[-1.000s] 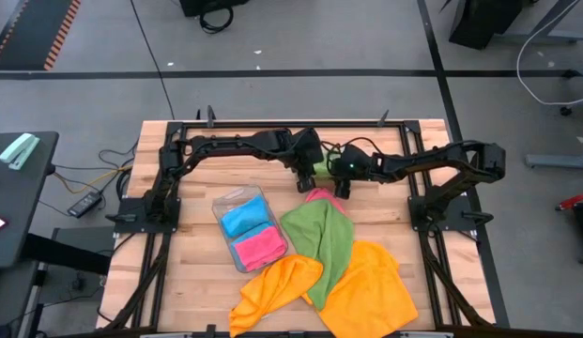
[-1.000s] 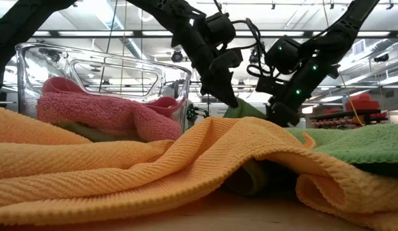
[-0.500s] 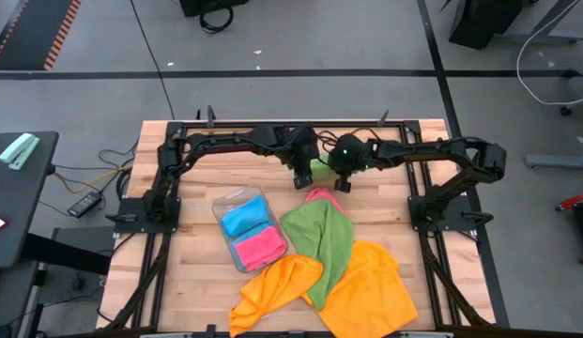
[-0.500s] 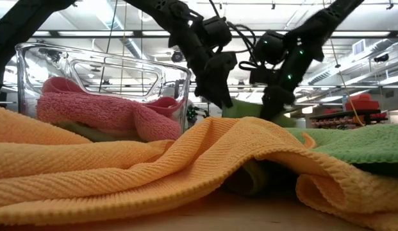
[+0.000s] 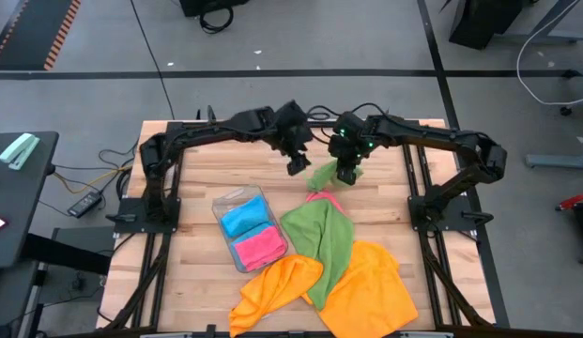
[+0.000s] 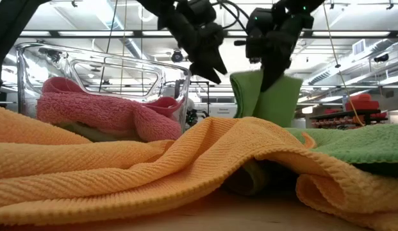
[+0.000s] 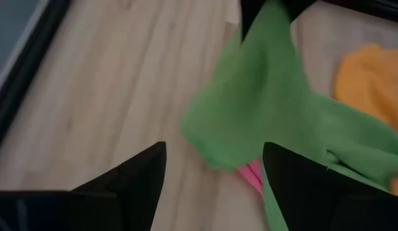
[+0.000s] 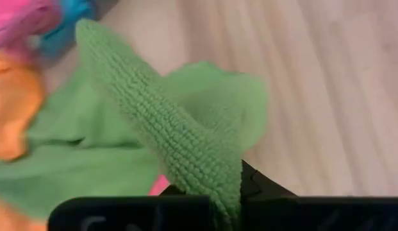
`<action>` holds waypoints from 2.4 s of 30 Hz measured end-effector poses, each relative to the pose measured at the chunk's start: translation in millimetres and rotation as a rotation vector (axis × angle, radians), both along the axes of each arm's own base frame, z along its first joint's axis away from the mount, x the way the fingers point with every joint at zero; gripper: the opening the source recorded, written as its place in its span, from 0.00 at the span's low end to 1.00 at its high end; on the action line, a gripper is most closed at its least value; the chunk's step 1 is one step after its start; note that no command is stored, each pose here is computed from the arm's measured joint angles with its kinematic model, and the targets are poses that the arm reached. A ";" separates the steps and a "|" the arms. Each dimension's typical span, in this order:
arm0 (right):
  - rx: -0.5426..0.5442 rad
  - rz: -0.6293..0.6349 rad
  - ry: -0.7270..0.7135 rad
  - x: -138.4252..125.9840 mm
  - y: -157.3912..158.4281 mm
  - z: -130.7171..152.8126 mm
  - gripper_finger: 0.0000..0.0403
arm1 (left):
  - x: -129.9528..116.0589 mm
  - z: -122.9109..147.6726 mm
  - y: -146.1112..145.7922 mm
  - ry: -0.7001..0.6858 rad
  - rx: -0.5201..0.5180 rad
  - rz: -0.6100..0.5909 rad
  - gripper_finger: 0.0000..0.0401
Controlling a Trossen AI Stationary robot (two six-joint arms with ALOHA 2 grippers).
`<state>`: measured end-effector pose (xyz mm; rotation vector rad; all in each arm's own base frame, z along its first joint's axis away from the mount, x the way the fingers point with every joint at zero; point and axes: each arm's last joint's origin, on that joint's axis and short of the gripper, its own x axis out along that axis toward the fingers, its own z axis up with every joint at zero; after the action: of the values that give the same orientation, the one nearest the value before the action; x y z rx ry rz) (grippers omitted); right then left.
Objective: Fold microfiber towels
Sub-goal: Put the top green towel into the transparent bin
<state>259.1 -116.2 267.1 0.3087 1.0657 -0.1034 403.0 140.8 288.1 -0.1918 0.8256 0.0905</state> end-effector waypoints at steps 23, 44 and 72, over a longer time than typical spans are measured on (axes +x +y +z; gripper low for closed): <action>-0.397 -0.002 -0.174 4.9 49.7 64.1 0.02 | -13.8 33.2 -12.7 -0.092 0.019 -0.076 0.47; -0.726 0.105 -0.670 -39.4 84.9 143.1 0.02 | -79.8 123.2 -0.1 -0.373 0.206 -0.062 0.46; -0.478 0.015 -0.683 -0.7 67.3 121.1 0.02 | -61.8 119.2 -22.2 -0.413 0.048 -0.087 0.79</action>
<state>258.4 -48.8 388.2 -0.1017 0.3438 -0.2160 341.2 118.6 407.3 -0.1229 0.4189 -0.0125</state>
